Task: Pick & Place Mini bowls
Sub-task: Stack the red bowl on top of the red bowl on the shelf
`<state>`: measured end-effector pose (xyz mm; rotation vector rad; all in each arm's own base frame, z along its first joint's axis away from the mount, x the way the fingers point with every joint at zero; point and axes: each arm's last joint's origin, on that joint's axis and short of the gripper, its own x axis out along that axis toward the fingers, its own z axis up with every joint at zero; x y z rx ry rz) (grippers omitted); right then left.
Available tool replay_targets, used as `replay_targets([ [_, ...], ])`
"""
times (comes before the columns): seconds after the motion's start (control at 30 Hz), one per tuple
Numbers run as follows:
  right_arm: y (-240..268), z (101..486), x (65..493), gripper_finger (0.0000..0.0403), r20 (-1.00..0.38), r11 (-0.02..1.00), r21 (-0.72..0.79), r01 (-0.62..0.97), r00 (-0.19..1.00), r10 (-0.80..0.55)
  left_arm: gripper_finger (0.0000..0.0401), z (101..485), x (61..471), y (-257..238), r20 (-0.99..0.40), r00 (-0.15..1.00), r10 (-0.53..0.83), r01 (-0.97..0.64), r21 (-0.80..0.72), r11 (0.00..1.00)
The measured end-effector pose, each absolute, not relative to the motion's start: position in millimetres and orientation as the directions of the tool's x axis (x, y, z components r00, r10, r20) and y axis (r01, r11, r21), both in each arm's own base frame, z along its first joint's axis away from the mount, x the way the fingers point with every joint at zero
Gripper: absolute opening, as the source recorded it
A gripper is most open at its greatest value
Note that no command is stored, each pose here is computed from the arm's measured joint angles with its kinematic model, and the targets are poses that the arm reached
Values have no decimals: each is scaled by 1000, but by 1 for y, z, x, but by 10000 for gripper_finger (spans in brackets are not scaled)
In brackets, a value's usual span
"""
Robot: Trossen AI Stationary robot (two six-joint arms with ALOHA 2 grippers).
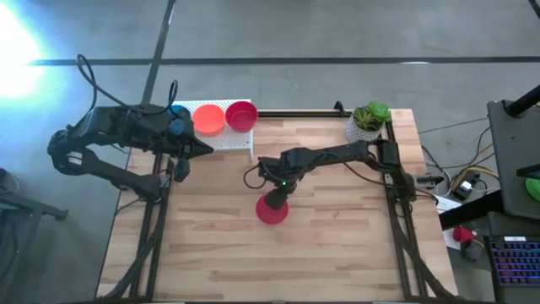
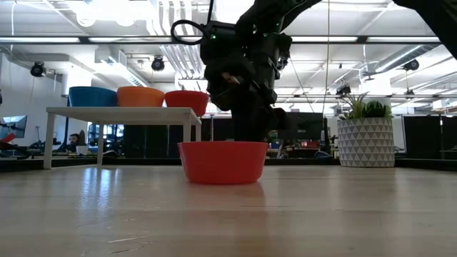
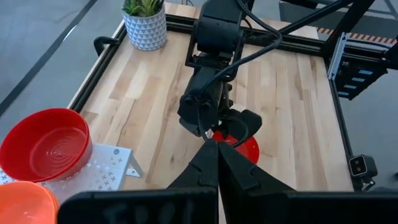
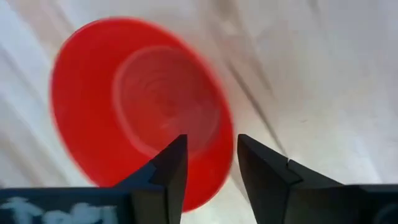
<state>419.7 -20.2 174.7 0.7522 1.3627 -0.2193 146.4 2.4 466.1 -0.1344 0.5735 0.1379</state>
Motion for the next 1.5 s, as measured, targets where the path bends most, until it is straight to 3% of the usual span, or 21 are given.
replay_targets([
  [0.17, -25, 182, 418, 145, -884, 721, 466, 512, 243, 399, 0, 466, 146, 2, -548, 831, 92, -158, -74, 985],
  [0.27, -25, 194, 414, 146, -874, 734, 485, 475, 264, 407, 0, 466, 146, 2, -548, 831, 92, -158, -75, 985],
  [0.7, -25, 308, 364, 146, -848, 894, 346, 284, 503, 168, 0, 458, 157, 4, -579, 804, 131, -242, -118, 963],
  [1.07, -20, 388, 301, 133, -704, 970, 223, 91, 704, 96, 0, 404, 214, 2, -763, 630, 140, -341, -110, 934],
  [1.5, -17, 410, 262, 132, -684, 989, 150, 11, 723, 96, 0, 337, 262, -17, -885, 457, 87, -338, -82, 938],
])
